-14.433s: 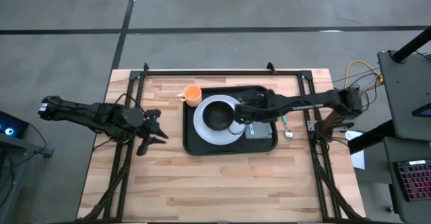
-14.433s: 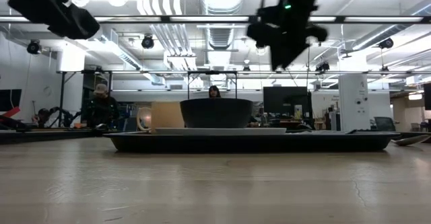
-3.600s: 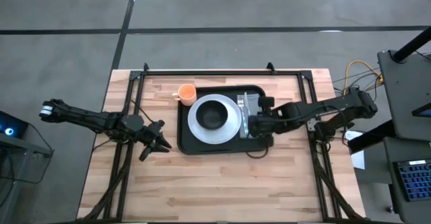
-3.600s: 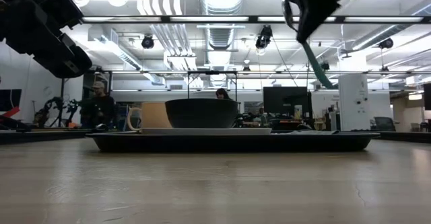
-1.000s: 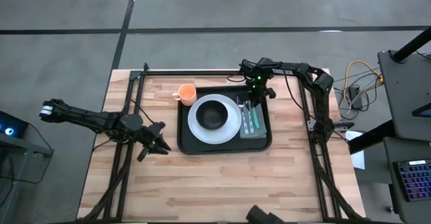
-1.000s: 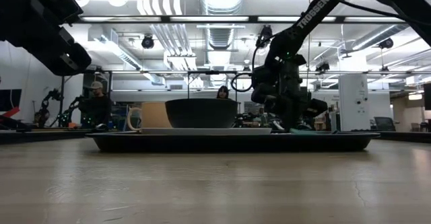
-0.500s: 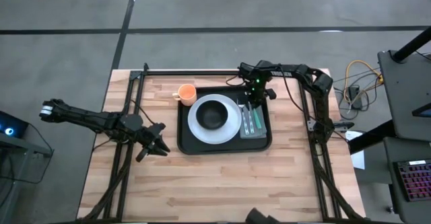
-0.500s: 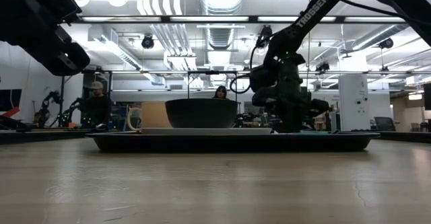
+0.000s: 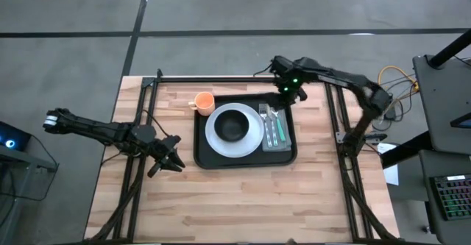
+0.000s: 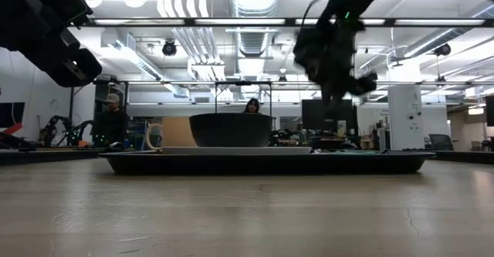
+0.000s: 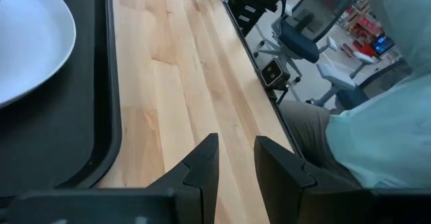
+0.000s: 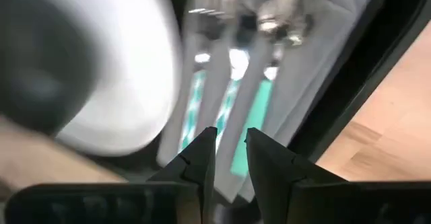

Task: Set up tray
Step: Return to Home Position

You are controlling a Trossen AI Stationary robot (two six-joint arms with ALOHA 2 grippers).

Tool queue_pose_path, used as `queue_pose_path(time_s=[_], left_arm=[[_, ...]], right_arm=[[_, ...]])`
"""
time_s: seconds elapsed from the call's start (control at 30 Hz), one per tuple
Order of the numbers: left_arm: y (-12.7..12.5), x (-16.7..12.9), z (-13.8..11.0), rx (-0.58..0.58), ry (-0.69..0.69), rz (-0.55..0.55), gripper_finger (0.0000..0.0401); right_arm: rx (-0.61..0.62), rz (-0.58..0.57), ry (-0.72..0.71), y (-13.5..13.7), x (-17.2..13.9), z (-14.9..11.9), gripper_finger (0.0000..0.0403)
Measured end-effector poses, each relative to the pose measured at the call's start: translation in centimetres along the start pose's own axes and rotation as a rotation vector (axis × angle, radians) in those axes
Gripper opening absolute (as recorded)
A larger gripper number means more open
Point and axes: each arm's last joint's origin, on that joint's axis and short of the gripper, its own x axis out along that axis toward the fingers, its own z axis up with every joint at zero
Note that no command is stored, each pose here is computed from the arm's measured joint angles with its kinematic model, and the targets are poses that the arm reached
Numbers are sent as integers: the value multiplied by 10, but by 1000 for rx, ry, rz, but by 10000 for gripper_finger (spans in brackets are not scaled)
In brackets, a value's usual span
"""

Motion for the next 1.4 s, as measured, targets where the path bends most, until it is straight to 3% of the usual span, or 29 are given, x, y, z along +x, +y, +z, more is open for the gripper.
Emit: queue_pose_path(time_s=[0.13, 0.27, 0.43, 0.57, 0.67, 0.77, 0.87, 0.93, 1.13, 1.23, 1.4], left_arm=[[0, 0, 0, -67, 1, -2, 76], [0, 0, 1, -47, -8, 5, 76], [-5, -4, 11, 77, -51, 17, 76], [-8, -9, 25, 187, -144, 154, 76], [-11, -13, 34, 266, -193, 231, 76], [-15, -18, 40, 379, -232, 228, 76], [-19, -23, 42, 478, -294, 218, 76], [-18, -26, 39, 522, -305, 221, 76], [-20, -38, 32, 540, -353, 211, 76], [-21, -44, 28, 490, -378, 194, 76], [-18, -48, 17, 444, -411, 143, 76]], right_arm=[[-275, 68, -123, 13, -47, -43, 71], [-532, 61, -277, 26, -78, -115, 72], [-768, 115, -532, 18, -86, -198, 87], [-849, 339, -731, -5, -76, -236, 103], [-940, 524, -831, -21, -61, -250, 115], [-998, 653, -913, -33, -46, -256, 123], [-1069, 707, -921, -40, -26, -258, 129], [-1107, 685, -898, -43, -13, -257, 132], [-1150, 671, -873, -46, 5, -256, 136], [-1182, 679, -905, -47, 10, -256, 133], [-1399, 822, -921, -50, 26, -259, 126]])
